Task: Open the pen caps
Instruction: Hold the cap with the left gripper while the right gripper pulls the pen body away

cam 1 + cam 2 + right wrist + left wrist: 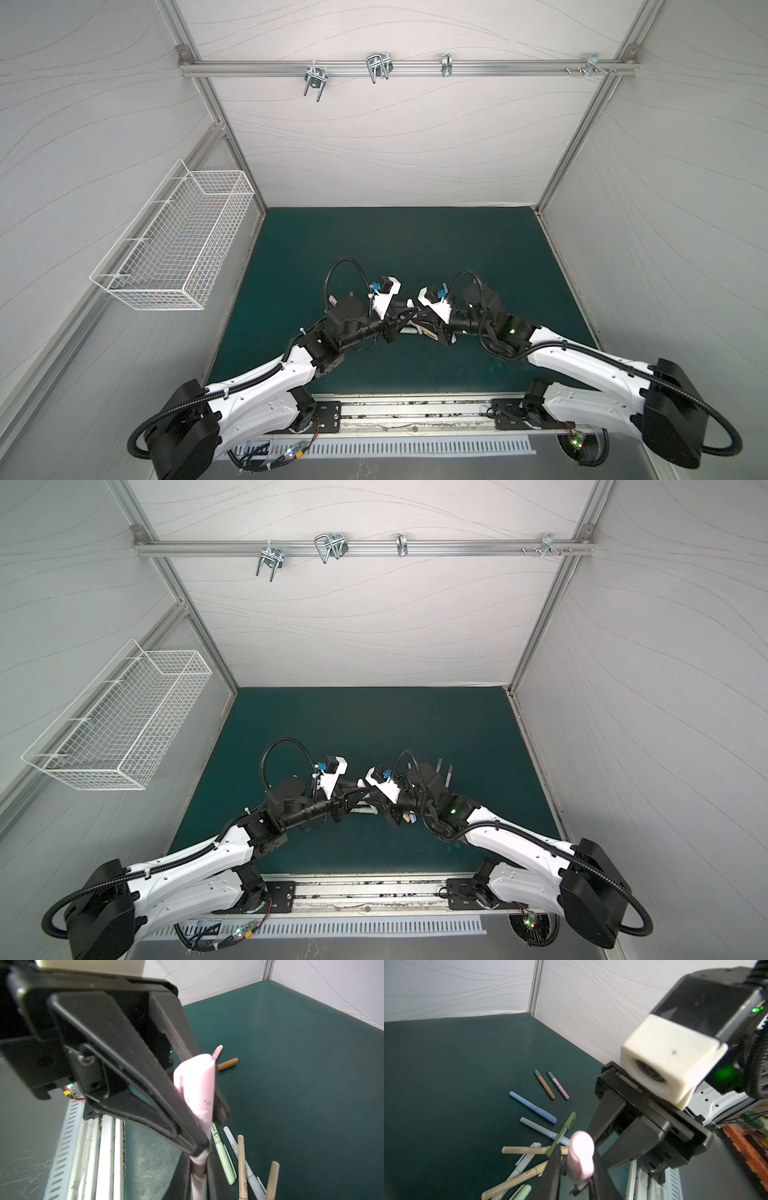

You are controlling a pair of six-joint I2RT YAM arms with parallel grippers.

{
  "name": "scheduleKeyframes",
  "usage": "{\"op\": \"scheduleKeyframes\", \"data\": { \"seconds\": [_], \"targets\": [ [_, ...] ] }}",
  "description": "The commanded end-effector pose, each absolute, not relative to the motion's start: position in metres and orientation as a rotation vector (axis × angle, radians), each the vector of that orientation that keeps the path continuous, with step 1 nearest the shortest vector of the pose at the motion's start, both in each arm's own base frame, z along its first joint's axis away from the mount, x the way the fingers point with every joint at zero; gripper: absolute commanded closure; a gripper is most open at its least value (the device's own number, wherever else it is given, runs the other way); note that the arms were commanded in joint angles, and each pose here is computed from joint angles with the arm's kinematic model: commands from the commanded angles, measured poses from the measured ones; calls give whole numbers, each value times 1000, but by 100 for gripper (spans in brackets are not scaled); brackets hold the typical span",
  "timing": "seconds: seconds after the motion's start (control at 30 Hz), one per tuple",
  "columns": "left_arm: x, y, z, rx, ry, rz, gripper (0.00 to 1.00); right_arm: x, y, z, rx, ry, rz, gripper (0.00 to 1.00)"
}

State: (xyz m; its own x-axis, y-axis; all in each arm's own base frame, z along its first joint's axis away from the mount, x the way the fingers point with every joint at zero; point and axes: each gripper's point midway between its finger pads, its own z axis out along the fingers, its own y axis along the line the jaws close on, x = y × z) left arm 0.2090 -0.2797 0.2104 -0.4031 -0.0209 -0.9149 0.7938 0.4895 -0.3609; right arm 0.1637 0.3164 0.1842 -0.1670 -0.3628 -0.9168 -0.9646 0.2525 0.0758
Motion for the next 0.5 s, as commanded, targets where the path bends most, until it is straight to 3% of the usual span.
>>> {"op": "scheduleKeyframes", "data": {
  "seconds": [0.0,0.07,0.3,0.47],
  "targets": [
    [217,-280,231,625,1693,-1033,90,161,321,187,-1279,1653,892,100],
    [221,-276,230,591,1699,-1008,99,162,320,186,-1278,1655,887,97],
    [231,-257,231,453,1703,-955,100,162,310,200,-1220,1601,883,60],
    [230,-258,233,446,1696,-975,100,161,303,208,-1186,1566,930,54]
  ]
}}
